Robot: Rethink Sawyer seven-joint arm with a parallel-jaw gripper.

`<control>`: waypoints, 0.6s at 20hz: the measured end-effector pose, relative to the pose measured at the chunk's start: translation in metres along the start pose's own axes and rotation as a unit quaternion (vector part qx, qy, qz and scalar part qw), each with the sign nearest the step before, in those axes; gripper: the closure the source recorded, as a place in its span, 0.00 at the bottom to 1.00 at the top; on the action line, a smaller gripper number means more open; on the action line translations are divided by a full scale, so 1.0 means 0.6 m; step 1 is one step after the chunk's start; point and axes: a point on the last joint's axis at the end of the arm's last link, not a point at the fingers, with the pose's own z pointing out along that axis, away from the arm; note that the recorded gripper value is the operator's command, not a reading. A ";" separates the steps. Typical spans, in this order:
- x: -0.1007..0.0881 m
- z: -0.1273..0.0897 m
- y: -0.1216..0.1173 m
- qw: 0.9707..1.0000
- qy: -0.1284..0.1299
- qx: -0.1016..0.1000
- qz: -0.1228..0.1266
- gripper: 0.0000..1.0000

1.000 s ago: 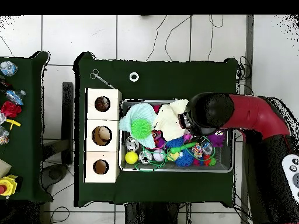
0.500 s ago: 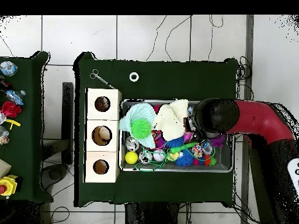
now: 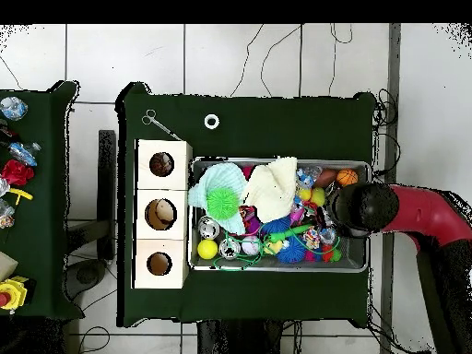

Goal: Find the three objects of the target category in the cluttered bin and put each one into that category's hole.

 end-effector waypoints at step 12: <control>0.010 0.054 0.019 0.999 0.011 -0.002 -0.042 0.00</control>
